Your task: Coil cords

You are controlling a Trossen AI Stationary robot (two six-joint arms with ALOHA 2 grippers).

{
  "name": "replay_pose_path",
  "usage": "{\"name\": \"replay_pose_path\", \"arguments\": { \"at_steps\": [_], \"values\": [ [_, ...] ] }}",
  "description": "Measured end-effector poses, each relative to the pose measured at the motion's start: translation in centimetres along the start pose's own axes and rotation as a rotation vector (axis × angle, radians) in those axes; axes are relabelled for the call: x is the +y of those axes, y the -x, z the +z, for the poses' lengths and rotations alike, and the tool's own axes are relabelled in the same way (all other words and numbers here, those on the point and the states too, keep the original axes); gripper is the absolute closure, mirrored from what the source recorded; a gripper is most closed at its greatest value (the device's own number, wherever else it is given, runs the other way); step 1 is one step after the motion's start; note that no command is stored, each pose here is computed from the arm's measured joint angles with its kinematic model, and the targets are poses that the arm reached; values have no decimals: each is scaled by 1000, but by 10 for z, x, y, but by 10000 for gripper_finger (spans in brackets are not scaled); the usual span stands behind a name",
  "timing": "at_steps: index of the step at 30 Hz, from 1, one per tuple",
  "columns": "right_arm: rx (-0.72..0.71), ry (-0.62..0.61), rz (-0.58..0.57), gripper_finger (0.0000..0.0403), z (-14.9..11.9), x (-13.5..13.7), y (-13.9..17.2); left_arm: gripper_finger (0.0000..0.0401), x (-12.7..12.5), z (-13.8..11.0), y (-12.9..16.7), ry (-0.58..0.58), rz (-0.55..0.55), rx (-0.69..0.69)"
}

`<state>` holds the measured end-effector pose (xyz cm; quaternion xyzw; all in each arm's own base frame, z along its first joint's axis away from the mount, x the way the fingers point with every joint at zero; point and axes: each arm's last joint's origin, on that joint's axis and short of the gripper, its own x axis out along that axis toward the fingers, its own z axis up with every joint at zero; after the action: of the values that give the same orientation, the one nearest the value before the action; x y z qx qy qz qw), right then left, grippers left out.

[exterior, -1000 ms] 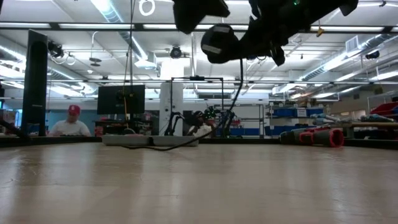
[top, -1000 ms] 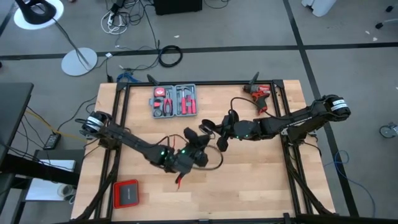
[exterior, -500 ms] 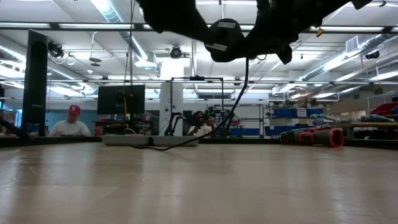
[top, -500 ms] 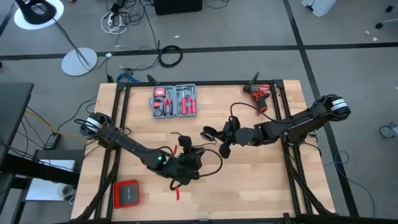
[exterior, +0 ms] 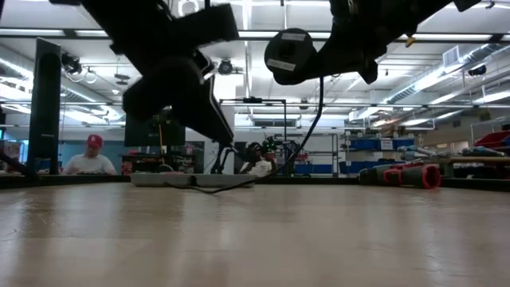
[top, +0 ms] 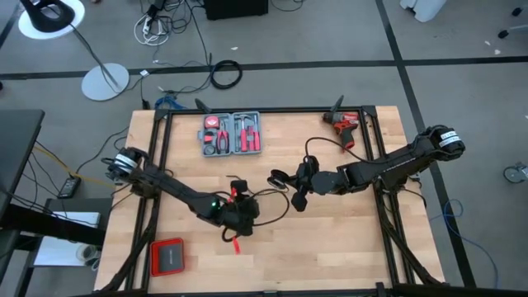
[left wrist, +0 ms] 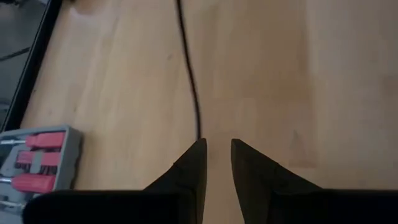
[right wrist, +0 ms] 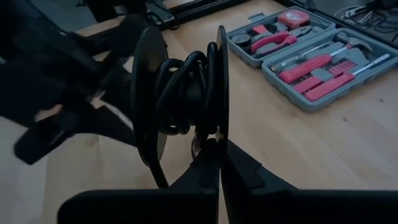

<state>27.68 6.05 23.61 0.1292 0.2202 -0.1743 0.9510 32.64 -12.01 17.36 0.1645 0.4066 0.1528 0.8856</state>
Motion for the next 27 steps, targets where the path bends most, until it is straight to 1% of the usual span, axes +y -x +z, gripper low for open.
{"name": "replay_pose_path", "arguments": {
  "at_steps": [2,7,13,17,20,27],
  "values": [
    [4,-4,3,403,-1,0,0,325,3,-3,-5,17,-2,2],
    [3,-5,9,403,-1,1,1,324,10,-11,-18,66,-80,10],
    [4,-4,15,403,-1,3,1,304,17,-18,-27,89,-78,27],
    [4,-5,20,403,-1,3,1,282,20,-24,-31,80,-72,43],
    [3,-5,20,403,-1,3,1,271,22,-28,-33,45,-69,55],
    [-5,-8,25,403,0,3,1,268,27,-40,-42,-24,-59,44]
  ]
}}
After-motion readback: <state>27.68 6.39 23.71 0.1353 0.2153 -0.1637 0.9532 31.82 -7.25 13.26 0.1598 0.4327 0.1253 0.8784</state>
